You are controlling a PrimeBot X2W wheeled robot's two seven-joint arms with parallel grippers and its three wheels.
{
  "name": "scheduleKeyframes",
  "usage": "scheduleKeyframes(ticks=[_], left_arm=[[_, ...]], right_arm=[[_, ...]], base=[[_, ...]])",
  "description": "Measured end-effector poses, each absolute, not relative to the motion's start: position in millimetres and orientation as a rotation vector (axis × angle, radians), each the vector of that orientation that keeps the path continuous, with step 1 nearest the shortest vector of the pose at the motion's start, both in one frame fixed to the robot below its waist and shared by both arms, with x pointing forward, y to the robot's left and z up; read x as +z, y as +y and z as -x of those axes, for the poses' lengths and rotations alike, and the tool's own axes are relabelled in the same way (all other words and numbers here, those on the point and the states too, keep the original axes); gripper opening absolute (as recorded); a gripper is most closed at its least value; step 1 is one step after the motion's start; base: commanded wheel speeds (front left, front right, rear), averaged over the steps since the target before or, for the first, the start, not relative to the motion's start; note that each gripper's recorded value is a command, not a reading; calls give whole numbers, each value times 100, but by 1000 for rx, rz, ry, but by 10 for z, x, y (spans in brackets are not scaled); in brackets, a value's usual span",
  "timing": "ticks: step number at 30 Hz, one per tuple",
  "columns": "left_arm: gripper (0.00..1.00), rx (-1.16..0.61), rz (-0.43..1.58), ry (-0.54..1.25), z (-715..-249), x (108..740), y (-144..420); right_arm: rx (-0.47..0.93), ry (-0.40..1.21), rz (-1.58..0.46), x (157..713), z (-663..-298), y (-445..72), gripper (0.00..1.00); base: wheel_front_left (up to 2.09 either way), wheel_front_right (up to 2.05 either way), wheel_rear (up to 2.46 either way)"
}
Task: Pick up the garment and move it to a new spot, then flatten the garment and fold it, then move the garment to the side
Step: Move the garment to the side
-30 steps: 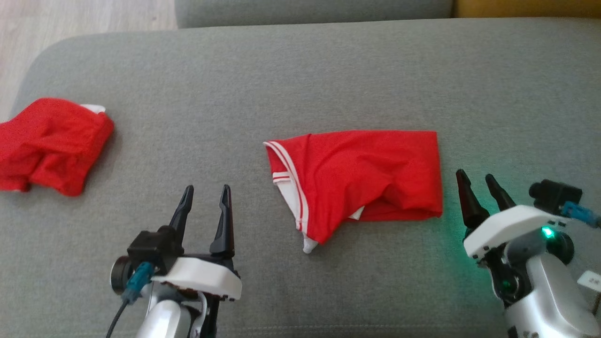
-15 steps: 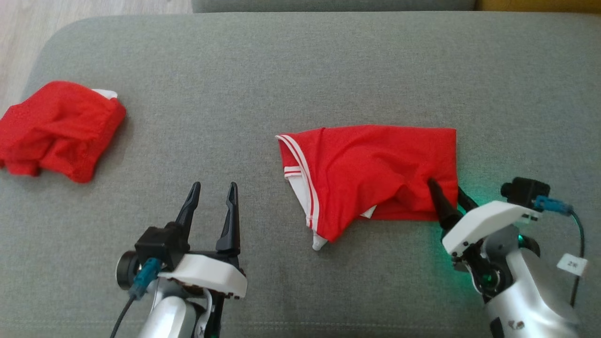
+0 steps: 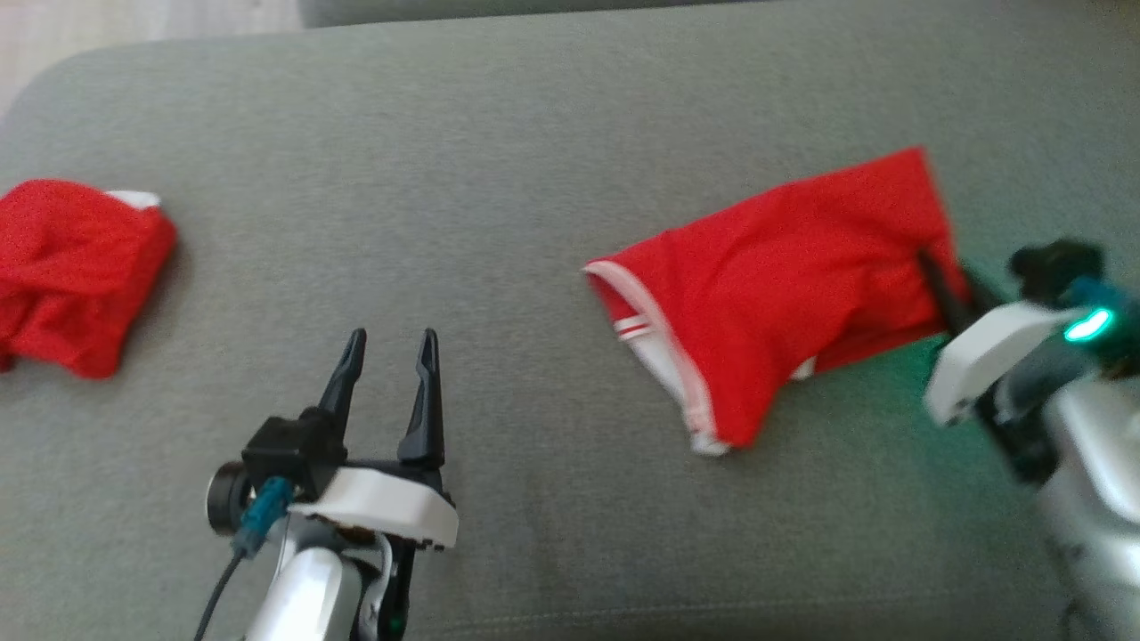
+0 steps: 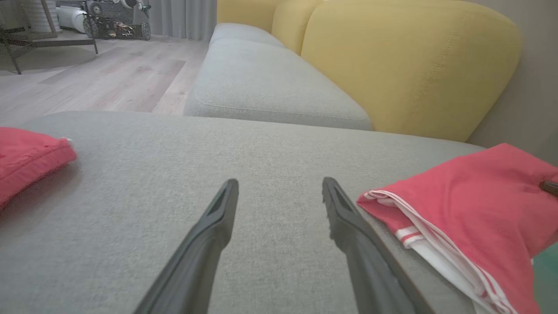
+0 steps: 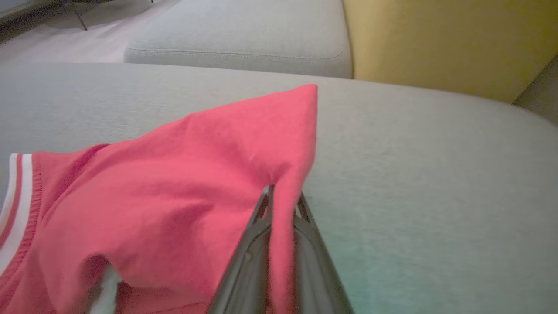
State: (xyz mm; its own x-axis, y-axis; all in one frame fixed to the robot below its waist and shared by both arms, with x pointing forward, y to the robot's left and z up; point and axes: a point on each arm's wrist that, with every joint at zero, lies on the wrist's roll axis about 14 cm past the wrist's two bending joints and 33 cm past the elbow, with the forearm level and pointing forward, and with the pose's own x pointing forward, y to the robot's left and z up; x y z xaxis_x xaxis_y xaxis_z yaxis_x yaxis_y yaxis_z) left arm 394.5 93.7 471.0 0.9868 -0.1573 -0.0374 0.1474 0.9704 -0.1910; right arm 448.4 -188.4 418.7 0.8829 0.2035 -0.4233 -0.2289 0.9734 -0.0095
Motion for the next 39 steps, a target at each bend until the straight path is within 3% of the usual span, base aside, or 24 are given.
scheduleKeyframes(ticks=[9, 15, 24, 25, 26, 27, 33, 39], left_arm=[[100, -260, 196, 19, -4297, 4759, 604], [100, -308, 197, 43, -4449, 4606, 434], [100, -335, 201, 81, -4530, 4419, 347], [100, -334, 201, 79, -4534, 4426, 348], [100, -334, 201, 79, -4534, 4426, 348], [100, -334, 200, 78, -4532, 4430, 351], [100, -330, 190, 69, -4495, 4490, 377], [100, -298, 203, 15, -4412, 4757, 482]], right_arm=[[-14, 438, 192, 4508, -4671, -3144, 0], [-161, 421, 193, 4603, -4736, -3700, 0], [-235, 436, 197, 4503, -4739, -3877, 0], [-246, 432, 190, 4499, -4733, -3891, 20], [-246, 432, 190, 4499, -4733, -3891, 75], [-257, 421, 179, 4505, -4731, -3898, 100], [-260, 381, 134, 4584, -4757, -3794, 100], [-133, 191, 33, 5052, -4981, -3128, 100]], base=[[0, 0, 0], [0, 0, 0], [0, 0, 0], [0, 0, 0], [0, 0, 0], [0, 0, 0], [0, 0, 0], [0, 0, 0]])
